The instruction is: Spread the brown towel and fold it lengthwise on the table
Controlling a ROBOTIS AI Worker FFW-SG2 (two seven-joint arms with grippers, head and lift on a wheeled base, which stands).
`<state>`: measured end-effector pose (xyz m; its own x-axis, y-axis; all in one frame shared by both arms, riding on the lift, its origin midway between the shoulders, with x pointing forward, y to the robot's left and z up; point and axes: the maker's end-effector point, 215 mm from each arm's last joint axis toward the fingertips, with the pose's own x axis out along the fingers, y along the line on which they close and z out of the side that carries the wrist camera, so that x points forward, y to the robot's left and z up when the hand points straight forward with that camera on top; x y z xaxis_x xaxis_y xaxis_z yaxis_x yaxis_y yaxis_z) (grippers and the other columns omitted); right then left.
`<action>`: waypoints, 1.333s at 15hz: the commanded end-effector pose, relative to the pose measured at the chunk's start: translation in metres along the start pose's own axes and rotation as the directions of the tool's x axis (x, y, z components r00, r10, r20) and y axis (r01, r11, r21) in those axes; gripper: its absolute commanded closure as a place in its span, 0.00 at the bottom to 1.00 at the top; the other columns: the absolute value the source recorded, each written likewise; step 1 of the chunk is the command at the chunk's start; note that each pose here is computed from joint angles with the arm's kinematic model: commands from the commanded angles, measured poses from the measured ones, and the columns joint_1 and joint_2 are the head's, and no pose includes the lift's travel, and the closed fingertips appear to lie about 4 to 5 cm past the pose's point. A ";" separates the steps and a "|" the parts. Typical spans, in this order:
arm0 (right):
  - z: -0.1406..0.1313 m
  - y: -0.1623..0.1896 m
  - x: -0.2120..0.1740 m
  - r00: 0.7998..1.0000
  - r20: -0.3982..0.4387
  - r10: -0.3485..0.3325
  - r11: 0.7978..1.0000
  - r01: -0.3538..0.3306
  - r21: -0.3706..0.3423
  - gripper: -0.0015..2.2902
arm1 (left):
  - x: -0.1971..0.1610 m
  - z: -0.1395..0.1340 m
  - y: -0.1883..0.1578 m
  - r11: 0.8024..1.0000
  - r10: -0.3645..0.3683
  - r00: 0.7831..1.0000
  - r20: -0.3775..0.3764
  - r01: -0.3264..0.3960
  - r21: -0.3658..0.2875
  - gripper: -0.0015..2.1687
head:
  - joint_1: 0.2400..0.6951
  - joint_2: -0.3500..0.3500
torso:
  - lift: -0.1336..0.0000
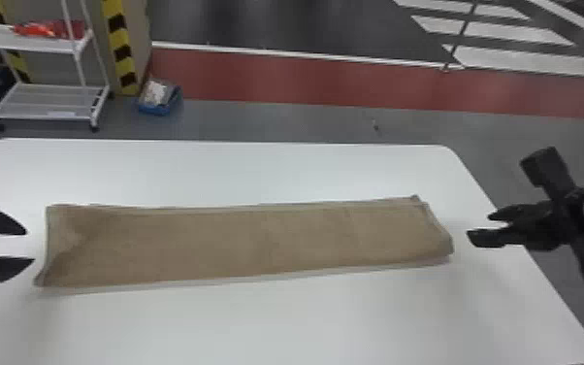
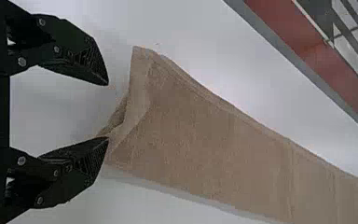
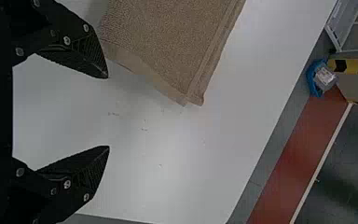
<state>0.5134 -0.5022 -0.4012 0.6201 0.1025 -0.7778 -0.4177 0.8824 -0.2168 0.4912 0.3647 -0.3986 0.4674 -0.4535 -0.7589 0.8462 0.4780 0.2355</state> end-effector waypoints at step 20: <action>-0.003 -0.009 -0.010 1.000 0.003 -0.016 1.000 0.016 0.008 0.18 | 0.022 -0.040 -0.059 0.848 0.115 0.993 0.019 -0.088 -0.522 0.19 | 1.00 0.25 | 0.07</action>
<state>0.5073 -0.5131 -0.3948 0.6271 0.0907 -0.7737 -0.4021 0.8884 -0.2217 0.4417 0.3587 -0.4532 0.5668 -0.4016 -0.7193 0.5437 0.8384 -0.0397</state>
